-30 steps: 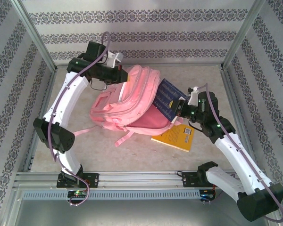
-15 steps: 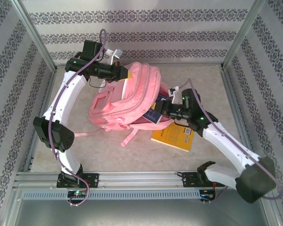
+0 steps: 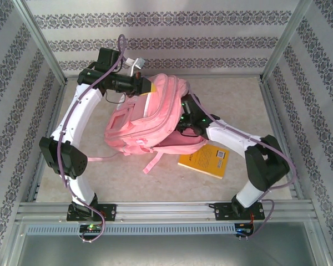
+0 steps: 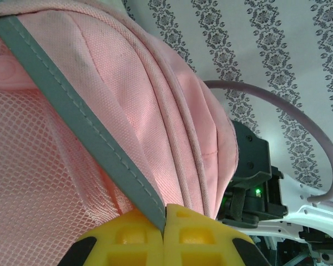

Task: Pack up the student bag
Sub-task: Place the student bag.

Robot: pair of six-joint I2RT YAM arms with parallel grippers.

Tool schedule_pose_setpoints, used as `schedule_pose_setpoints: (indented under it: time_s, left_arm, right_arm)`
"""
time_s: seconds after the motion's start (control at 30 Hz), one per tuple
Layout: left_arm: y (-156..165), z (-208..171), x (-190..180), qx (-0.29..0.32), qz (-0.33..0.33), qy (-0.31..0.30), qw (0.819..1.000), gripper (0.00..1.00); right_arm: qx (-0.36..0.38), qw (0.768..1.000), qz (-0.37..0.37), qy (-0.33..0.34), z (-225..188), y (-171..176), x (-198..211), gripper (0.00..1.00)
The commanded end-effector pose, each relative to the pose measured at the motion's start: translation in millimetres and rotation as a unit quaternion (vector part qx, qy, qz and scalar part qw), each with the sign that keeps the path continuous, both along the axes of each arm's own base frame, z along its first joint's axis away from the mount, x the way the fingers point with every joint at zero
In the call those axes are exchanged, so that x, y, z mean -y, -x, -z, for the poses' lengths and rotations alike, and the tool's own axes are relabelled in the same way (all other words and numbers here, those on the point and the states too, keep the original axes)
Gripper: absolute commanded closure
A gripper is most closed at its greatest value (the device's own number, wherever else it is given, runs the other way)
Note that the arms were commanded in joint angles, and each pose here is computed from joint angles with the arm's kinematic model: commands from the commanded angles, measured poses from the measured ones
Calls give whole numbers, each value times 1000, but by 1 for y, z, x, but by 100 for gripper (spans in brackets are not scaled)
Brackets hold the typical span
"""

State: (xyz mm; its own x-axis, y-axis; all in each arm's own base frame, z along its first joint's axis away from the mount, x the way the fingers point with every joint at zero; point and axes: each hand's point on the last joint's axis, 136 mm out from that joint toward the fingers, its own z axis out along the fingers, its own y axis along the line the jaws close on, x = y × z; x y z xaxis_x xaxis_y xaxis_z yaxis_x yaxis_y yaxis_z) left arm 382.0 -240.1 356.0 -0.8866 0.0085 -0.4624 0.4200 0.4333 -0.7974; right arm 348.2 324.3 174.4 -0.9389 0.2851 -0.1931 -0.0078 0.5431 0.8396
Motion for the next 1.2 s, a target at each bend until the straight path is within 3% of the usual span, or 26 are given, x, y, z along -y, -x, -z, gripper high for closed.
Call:
schedule_pose_setpoints:
  time_s: [0.0, 0.13, 0.27, 0.37, 0.5, 0.73, 0.93, 1.17]
  left_arm:
    - [13, -68, 6, 115, 50, 71, 990, 100]
    - [9, -66, 8, 111, 49, 72, 990, 100]
    - [0, -62, -1, 104, 24, 63, 992, 100]
    - [-10, -61, -14, 97, -3, 65, 993, 100]
    - [-24, -52, -36, 83, -50, 60, 993, 100]
    - [-51, -20, -74, 45, -144, 20, 988, 100]
    - [-67, 11, -120, 34, -262, -58, 963, 100]
    - [-70, 36, -125, 11, -272, -94, 957, 100]
  right_arm:
    - [7, 1000, 10, 15, -1, -8, -22, 90]
    - [15, 1000, -2, 15, -2, -17, -50, 73]
    - [21, 1000, -13, 7, -9, -25, -63, 35]
    - [54, 998, -15, 13, -24, -23, -52, 15]
    - [102, 994, -40, 1, -50, -14, -36, 5]
    - [161, 985, -64, 8, -77, 7, -1, 2]
    - [145, 985, 31, 85, -64, 10, 74, 5]
    - [157, 970, 100, 159, -51, 32, 141, 5]
